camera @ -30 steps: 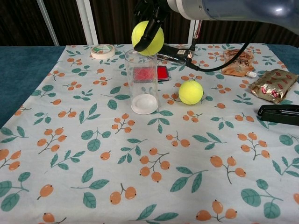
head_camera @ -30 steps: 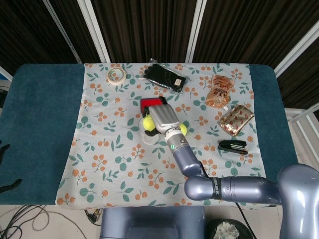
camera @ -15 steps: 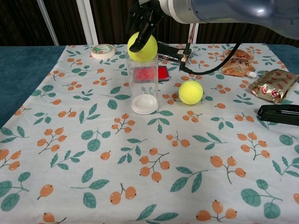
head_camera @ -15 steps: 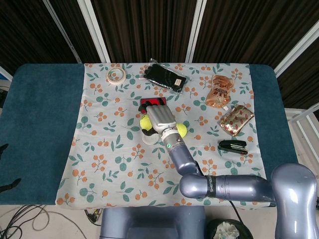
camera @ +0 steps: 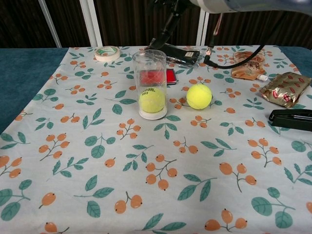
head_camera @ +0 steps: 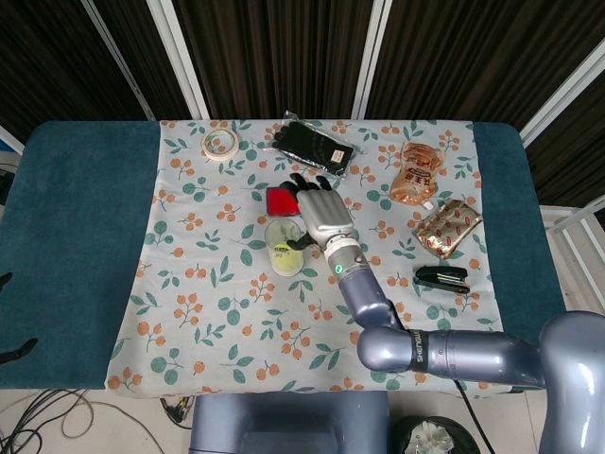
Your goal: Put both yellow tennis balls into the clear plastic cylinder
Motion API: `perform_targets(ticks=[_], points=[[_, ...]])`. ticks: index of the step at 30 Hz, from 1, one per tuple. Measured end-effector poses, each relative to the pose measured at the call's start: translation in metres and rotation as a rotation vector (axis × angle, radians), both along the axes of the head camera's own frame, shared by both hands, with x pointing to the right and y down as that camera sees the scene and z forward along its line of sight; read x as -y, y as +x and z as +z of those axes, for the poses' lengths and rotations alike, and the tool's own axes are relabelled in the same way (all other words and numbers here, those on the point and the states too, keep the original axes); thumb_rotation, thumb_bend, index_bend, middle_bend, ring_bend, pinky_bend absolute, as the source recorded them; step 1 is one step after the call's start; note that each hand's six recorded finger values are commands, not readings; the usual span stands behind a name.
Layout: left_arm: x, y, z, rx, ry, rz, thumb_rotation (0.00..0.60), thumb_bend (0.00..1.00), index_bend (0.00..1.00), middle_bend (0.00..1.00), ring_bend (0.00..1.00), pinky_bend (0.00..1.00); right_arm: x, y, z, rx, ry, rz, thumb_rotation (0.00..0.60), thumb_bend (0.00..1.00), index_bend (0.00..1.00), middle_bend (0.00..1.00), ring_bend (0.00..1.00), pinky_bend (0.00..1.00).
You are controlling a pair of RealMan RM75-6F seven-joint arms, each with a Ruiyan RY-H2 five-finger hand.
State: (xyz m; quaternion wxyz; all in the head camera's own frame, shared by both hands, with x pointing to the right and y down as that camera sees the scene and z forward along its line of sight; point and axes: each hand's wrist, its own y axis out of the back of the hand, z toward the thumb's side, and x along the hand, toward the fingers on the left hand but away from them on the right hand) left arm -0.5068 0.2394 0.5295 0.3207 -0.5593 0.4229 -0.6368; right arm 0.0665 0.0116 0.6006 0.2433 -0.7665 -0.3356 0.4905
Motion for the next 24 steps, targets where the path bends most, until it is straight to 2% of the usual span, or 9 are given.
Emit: perform_targets(ticks=[7, 10, 14, 20, 24], points=[[0.0, 0.001, 0.0, 0.006, 0.001, 0.002, 0.6, 0.04, 0.13, 0.0, 0.0, 0.03, 0.006, 0.038, 0.007, -0.047, 0.02, 0.03, 0.6, 0.25, 0.18, 0.08, 0.18, 0.0], [0.0, 0.001, 0.0, 0.008, 0.002, 0.003, 0.6, 0.04, 0.13, 0.0, 0.0, 0.03, 0.004, 0.055, 0.015, -0.057, 0.006, 0.045, 0.6, 0.25, 0.18, 0.08, 0.18, 0.0], [0.0, 0.001, 0.001, 0.017, 0.001, 0.0, 0.6, 0.04, 0.13, 0.0, 0.0, 0.03, -0.013, 0.084, 0.033, -0.099, -0.033, 0.037, 0.6, 0.25, 0.18, 0.08, 0.18, 0.0], [-0.001, 0.002, 0.001, 0.022, 0.002, 0.003, 0.6, 0.04, 0.13, 0.0, 0.0, 0.03, -0.03, 0.11, 0.053, -0.106, -0.054, 0.038, 0.6, 0.25, 0.18, 0.08, 0.18, 0.0], [-0.001, 0.003, 0.003, 0.024, -0.005, 0.009, 0.6, 0.04, 0.13, 0.0, 0.0, 0.03, -0.046, 0.121, 0.075, -0.113, -0.085, 0.043, 0.6, 0.25, 0.18, 0.08, 0.2, 0.0]])
